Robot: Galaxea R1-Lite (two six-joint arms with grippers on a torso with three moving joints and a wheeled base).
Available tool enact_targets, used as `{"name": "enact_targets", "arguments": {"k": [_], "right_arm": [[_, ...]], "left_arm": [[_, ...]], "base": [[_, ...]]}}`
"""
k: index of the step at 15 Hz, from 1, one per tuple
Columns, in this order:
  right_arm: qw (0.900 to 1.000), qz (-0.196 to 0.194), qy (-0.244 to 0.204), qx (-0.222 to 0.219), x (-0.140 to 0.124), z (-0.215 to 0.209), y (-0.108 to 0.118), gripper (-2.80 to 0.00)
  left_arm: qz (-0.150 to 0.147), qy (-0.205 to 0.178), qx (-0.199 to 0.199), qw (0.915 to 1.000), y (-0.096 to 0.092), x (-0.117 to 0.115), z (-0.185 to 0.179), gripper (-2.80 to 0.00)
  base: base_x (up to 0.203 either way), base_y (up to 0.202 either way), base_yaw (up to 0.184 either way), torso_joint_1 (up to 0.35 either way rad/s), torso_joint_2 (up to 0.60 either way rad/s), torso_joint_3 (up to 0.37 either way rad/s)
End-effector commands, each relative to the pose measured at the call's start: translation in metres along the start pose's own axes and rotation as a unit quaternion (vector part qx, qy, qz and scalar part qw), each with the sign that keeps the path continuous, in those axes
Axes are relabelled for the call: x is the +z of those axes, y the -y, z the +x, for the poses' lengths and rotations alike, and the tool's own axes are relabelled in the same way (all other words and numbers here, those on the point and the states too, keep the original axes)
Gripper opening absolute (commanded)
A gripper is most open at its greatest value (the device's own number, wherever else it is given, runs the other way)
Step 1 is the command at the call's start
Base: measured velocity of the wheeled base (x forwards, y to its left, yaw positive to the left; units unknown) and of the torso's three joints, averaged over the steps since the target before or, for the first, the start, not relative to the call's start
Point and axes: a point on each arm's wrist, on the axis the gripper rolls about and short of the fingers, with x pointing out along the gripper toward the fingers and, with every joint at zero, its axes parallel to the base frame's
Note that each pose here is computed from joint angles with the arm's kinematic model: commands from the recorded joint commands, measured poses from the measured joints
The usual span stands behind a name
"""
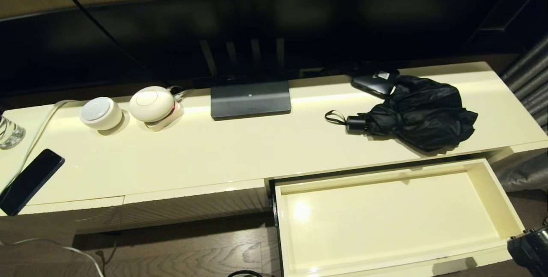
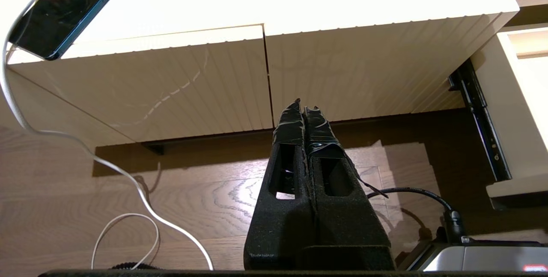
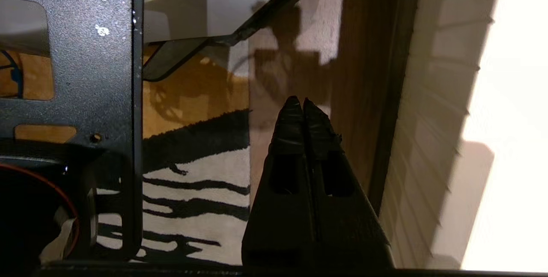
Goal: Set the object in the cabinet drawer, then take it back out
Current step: Close the drawer
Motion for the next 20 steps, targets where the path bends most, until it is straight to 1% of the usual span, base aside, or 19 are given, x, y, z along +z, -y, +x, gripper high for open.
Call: {"name": "enact_targets", "arguments": {"k": [1, 2, 4, 5, 6, 9, 14, 15, 17, 18, 19, 20], "right_arm": [[1.0, 0.0, -0.001, 0.023, -0.002, 0.009, -0.002, -2.8], [1.0, -0.002, -0.001, 0.018, -0.003, 0.011, 0.0, -2.8], [1.0, -0.01, 0.0, -0.006, -0.004, 0.019, 0.009, -2.8], [1.0, -0.011, -0.001, -0.009, -0.004, 0.02, 0.011, -2.8], [1.0, -0.011, -0.005, -0.01, -0.005, 0.025, 0.015, -2.8], [0.999, -0.016, -0.026, -0.031, -0.008, 0.035, 0.027, -2.8], [0.995, -0.019, -0.037, -0.087, -0.011, 0.042, 0.046, -2.8], [0.995, -0.02, -0.038, -0.089, -0.011, 0.043, 0.047, -2.8], [0.992, -0.025, -0.045, -0.113, -0.012, 0.045, 0.053, -2.8], [0.991, -0.025, -0.05, -0.119, -0.012, 0.045, 0.054, -2.8], [0.988, -0.029, -0.058, -0.139, -0.012, 0.046, 0.059, -2.8], [0.986, -0.03, -0.064, -0.149, -0.012, 0.046, 0.061, -2.8]], "left_arm": [[0.0, -0.002, 0.0, 1.0, 0.0, -0.001, 0.0, -2.8], [0.0, -0.002, 0.0, 1.0, 0.0, -0.001, 0.0, -2.8], [0.0, -0.002, 0.0, 1.0, 0.0, -0.001, 0.0, -2.8], [0.0, -0.002, 0.0, 1.0, 0.0, -0.001, 0.0, -2.8], [0.0, -0.002, 0.0, 1.0, 0.0, -0.001, 0.0, -2.8], [0.0, -0.002, 0.0, 1.0, 0.0, -0.001, 0.0, -2.8], [0.0, -0.002, 0.0, 1.0, 0.0, -0.001, 0.0, -2.8], [0.0, -0.002, 0.0, 1.0, 0.0, -0.001, 0.0, -2.8], [0.0, -0.002, 0.0, 1.0, 0.0, -0.001, 0.0, -2.8], [0.0, -0.003, 0.0, 1.0, 0.0, -0.001, 0.0, -2.8], [0.0, -0.002, 0.0, 1.0, 0.0, -0.001, 0.0, -2.8], [0.0, -0.002, 0.0, 1.0, 0.0, -0.001, 0.0, -2.8]], "base": [[0.0, 0.0, 0.0, 0.0, 0.0, 0.0], [0.0, 0.0, 0.0, 0.0, 0.0, 0.0], [0.0, 0.0, 0.0, 0.0, 0.0, 0.0], [0.0, 0.0, 0.0, 0.0, 0.0, 0.0], [0.0, 0.0, 0.0, 0.0, 0.0, 0.0], [0.0, 0.0, 0.0, 0.0, 0.0, 0.0], [0.0, 0.0, 0.0, 0.0, 0.0, 0.0], [0.0, 0.0, 0.0, 0.0, 0.0, 0.0], [0.0, 0.0, 0.0, 0.0, 0.0, 0.0], [0.0, 0.0, 0.0, 0.0, 0.0, 0.0], [0.0, 0.0, 0.0, 0.0, 0.0, 0.0], [0.0, 0.0, 0.0, 0.0, 0.0, 0.0]]}}
